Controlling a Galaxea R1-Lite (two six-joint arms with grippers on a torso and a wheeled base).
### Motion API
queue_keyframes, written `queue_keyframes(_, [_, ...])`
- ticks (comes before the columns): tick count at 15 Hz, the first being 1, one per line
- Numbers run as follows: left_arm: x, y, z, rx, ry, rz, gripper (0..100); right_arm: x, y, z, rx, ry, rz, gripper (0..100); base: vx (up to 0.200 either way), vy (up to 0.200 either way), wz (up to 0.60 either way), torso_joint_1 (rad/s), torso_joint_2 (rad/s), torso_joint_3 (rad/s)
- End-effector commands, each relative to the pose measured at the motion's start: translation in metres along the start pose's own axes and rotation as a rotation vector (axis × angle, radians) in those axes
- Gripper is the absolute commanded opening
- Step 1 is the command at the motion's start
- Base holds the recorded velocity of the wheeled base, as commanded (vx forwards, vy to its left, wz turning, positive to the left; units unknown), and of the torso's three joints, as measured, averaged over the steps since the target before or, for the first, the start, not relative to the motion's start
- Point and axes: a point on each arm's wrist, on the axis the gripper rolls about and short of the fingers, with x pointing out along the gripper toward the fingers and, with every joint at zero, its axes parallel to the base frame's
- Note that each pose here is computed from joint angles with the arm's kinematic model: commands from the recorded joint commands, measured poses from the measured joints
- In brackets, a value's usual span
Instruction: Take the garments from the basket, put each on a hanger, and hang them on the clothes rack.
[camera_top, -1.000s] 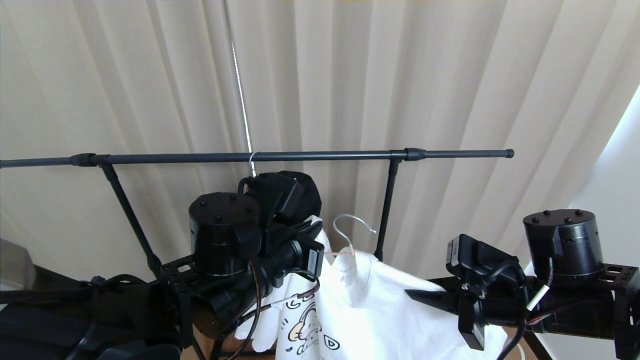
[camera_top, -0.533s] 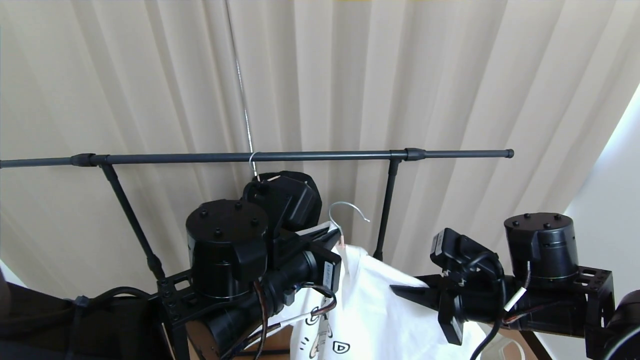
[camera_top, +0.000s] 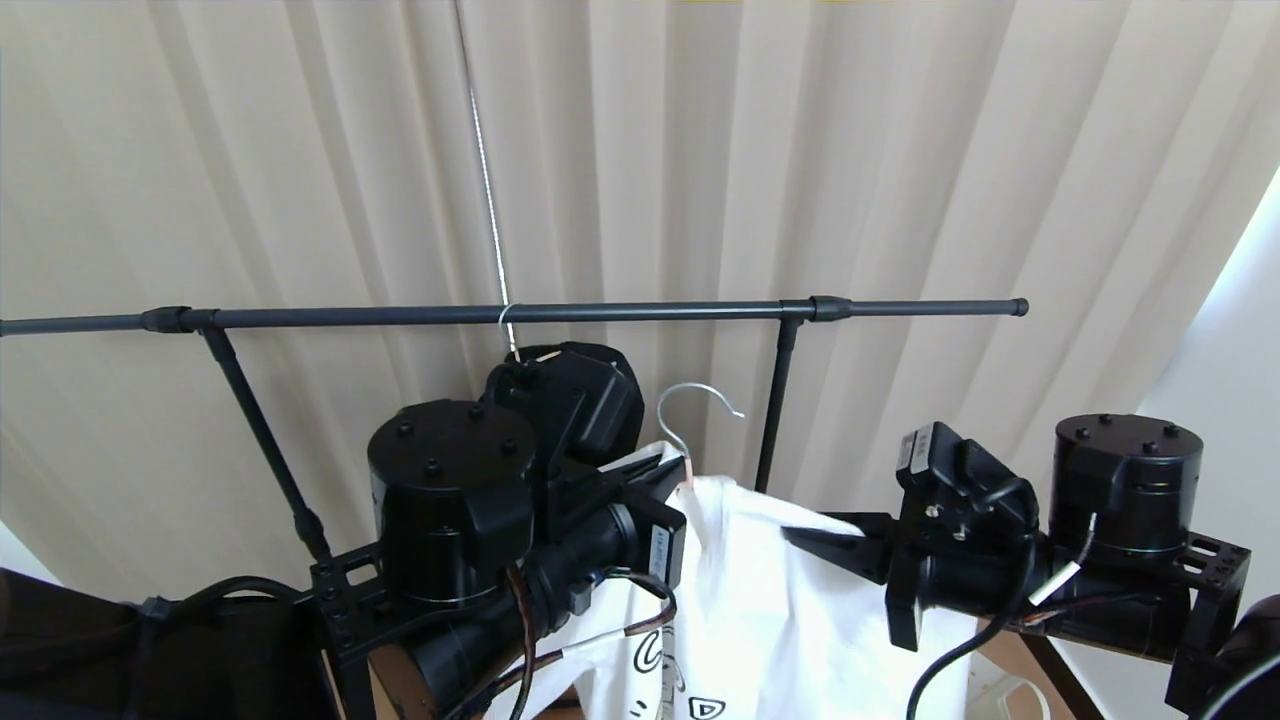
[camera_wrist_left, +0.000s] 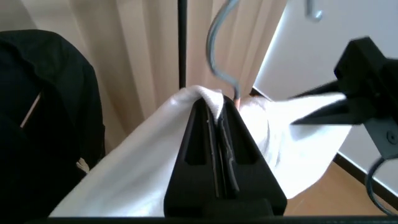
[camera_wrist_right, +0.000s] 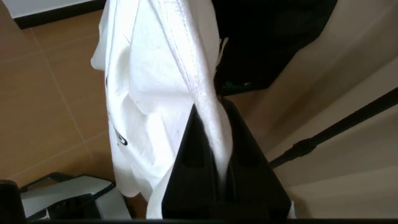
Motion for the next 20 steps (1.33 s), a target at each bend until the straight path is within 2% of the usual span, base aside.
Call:
queue_keyframes(1, [0.001,0.001,-0.001,0.000,0.001,0.007,0,-0.006,-0.005,-0.003,0.011,0.002,-0.021,0,0.000,0.000,0.00,0.000,0.00,0.000])
queue_keyframes(6, [0.000,0.001,-0.001,0.001,0.004,0.008,0,-0.006,-0.007,0.002,0.057,-0.048,-0.036,0,0.000,0.000,0.00,0.000,0.00,0.000])
queue_keyframes(10, [-0.002,0.001,-0.003,0.008,0.010,0.003,0,-0.005,-0.009,0.007,0.122,-0.092,-0.043,0,0.000,0.000,0.00,0.000,0.00,0.000])
queue_keyframes(20, [-0.007,-0.001,0.009,-0.013,-0.057,-0.010,0,-0.005,-0.006,0.003,0.124,-0.088,-0.035,0,0.000,0.000,0.00,0.000,0.00,0.000])
